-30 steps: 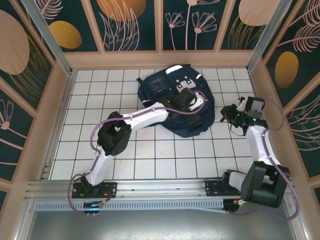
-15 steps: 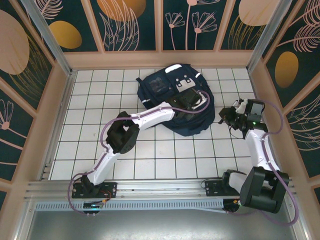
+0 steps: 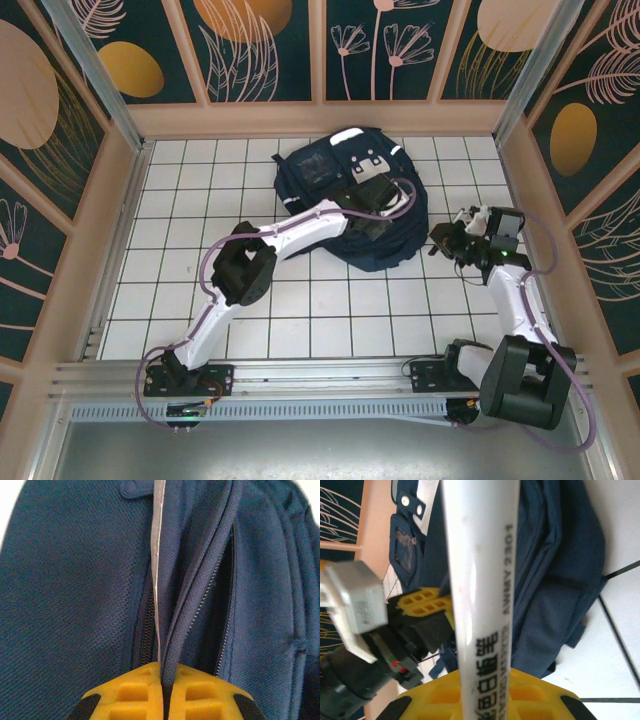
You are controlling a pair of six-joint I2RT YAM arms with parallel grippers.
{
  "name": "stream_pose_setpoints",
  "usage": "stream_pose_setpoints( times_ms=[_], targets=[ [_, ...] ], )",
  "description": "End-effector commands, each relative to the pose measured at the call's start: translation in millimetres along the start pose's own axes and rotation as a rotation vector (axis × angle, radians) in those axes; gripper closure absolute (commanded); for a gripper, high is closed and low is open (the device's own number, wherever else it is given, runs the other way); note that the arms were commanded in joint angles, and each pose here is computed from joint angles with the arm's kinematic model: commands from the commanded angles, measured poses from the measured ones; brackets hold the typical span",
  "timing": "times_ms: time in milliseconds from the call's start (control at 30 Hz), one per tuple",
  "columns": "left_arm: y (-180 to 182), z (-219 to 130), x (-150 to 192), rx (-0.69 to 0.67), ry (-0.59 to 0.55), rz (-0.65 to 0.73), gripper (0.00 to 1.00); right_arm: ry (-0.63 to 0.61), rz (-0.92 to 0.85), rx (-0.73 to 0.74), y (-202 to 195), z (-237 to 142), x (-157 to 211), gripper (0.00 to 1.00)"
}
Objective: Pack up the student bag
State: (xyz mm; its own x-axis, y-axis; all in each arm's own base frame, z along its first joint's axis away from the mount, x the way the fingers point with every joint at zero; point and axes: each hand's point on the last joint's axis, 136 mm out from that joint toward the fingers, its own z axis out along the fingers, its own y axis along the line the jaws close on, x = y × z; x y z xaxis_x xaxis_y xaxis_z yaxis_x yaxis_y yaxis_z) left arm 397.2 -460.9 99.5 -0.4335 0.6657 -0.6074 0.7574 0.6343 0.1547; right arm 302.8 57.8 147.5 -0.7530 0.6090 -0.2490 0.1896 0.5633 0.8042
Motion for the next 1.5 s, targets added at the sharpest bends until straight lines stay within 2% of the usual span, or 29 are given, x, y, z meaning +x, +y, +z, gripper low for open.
stream_pose_setpoints(
  times_ms=[0, 133, 267, 467, 600, 700, 833, 1067, 1100, 1167, 1233, 1467],
  targets=[
    [10, -53, -55, 0.036, -0.137, -0.109, 1.00, 0.081, 0.045, -0.094, 15, 13, 12, 1.00],
    [5, -92, -87, 0.115, -0.228, -0.169, 1.00, 0.074, 0.096, -0.127, 28, 25, 7, 1.00],
    [1, -115, -107, 0.173, -0.278, -0.229, 1.00, 0.051, 0.169, -0.166, 43, 43, -3, 0.99],
    [0, -140, -130, 0.230, -0.347, -0.319, 1.00, -0.075, 0.271, -0.149, 53, 76, -23, 0.94],
    [2, -140, -133, 0.228, -0.357, -0.346, 1.00, -0.124, 0.238, -0.110, 66, 104, -31, 0.80],
    [7, -140, -133, 0.224, -0.357, -0.372, 1.00, -0.113, 0.259, -0.069, 61, 116, -31, 0.59],
    [16, -139, -131, 0.209, -0.356, -0.399, 1.00, -0.122, 0.252, 0.016, 46, 111, -28, 0.50],
    [26, -134, -126, 0.235, -0.348, -0.408, 1.00, -0.112, 0.113, 0.094, 38, 72, -6, 0.49],
    [25, -133, -124, 0.254, -0.339, -0.403, 0.90, -0.107, 0.087, 0.108, 36, 64, -1, 0.49],
    [28, -131, -117, 0.264, -0.311, -0.400, 0.63, -0.094, 0.043, 0.130, 31, 50, 7, 0.49],
    [33, -131, -107, 0.248, -0.276, -0.384, 0.51, -0.077, -0.025, 0.139, 30, 37, 17, 0.49],
    [66, -114, -43, 0.164, -0.149, -0.394, 0.46, 0.104, -0.234, 0.189, 21, 23, 65, 0.52]
  ],
)
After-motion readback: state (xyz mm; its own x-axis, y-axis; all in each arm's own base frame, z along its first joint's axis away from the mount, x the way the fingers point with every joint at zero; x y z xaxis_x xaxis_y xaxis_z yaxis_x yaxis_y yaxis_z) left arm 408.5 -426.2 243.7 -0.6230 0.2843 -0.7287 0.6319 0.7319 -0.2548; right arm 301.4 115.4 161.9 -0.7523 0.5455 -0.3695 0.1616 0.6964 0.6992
